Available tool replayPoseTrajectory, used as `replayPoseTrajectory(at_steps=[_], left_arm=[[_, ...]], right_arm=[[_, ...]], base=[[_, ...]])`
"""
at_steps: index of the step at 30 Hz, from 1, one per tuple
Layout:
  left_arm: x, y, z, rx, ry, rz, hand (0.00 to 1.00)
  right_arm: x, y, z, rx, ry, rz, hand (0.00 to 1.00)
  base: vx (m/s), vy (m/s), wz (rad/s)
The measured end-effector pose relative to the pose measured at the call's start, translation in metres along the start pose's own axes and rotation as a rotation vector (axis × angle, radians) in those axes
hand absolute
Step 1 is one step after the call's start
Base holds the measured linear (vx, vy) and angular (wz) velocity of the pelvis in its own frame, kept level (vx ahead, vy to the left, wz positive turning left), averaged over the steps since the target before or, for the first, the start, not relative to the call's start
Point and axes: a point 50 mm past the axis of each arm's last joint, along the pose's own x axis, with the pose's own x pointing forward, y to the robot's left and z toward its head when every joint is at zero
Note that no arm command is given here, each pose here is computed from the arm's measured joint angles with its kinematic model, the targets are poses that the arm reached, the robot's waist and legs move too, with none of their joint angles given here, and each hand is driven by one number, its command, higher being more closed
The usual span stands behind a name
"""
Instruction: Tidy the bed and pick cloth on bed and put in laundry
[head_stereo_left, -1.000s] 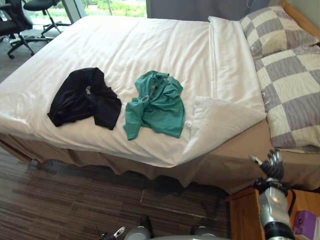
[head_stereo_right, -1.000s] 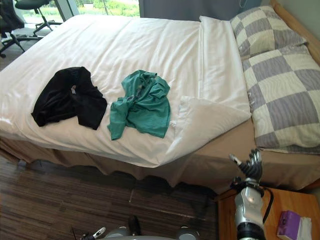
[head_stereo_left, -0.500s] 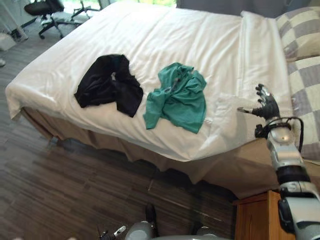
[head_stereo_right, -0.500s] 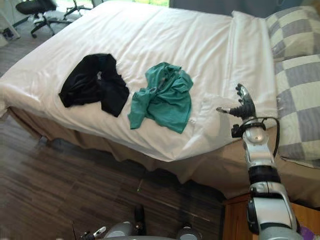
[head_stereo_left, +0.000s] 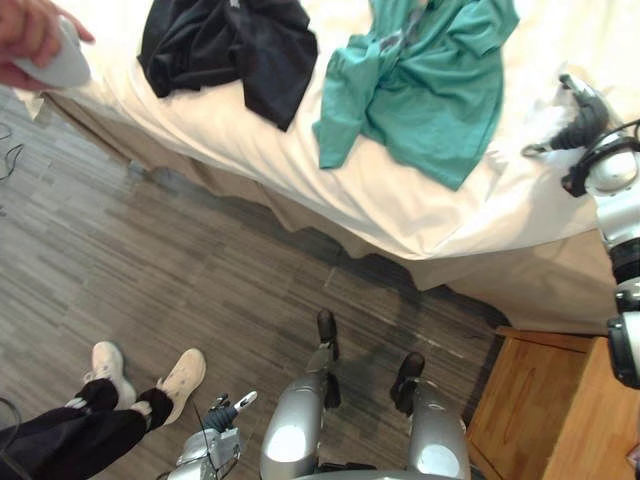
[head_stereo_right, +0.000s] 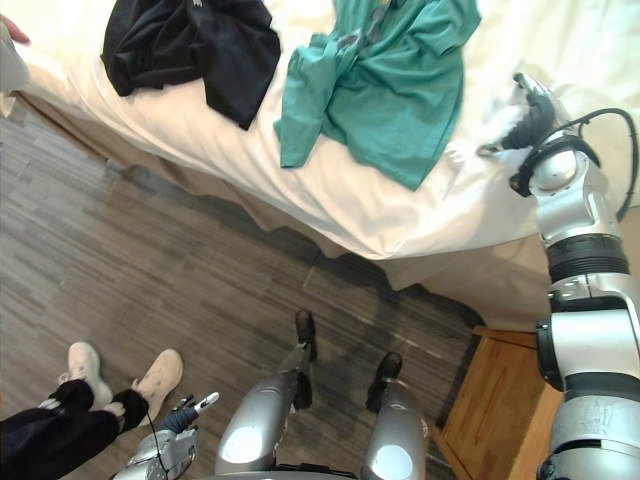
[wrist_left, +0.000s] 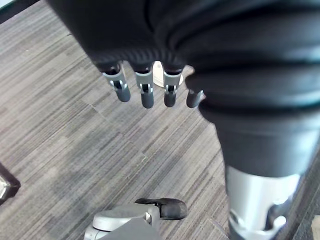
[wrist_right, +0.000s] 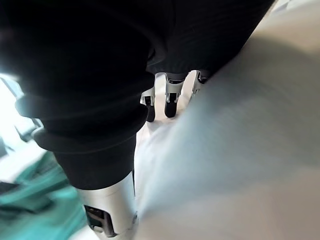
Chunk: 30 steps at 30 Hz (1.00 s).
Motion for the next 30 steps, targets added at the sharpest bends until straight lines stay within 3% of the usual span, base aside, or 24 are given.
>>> replayPoseTrajectory(at_steps=[4,9,16,20,21,26,30], left_arm=[[-0.001,-0.002,-0.002,0.025,0.005,-0.013,0.0],[-0.001,0.006,0.006,0.053,-0.02,-0.018,0.0],[-0.002,0.006,0.015,0.096,-0.066,-0.038,0.0],[-0.002,0.004,0.015,0.125,-0.075,-0.038,0.0],[-0.002,0.003,0.013,0.122,-0.07,-0.037,0.0],[-0.003,-0.001,-0.001,0.124,-0.03,-0.036,0.0],[-0.006,-0.007,-0.021,0.101,0.026,-0.02,0.0]], right_arm=[[-0.001,-0.01,-0.014,-0.119,0.078,0.046,1.0],[-0.001,-0.017,-0.028,-0.096,0.133,0.067,1.0],[-0.01,0.012,-0.036,0.156,0.043,0.045,1.0],[-0.034,0.061,-0.041,0.447,-0.008,0.041,1.0],[-0.042,0.076,-0.046,0.506,0.014,0.045,0.0],[-0.107,0.16,-0.078,0.839,0.218,0.079,0.0],[-0.159,0.205,-0.089,1.16,0.407,0.065,0.0]], base=[[0.02,-0.038,0.07],[0.01,-0.057,0.01],[-0.01,-0.064,-0.21],[0.03,-0.063,-0.37],[0.08,-0.075,-0.3],[0.11,-0.089,-0.25],[0.06,-0.053,-0.19]])
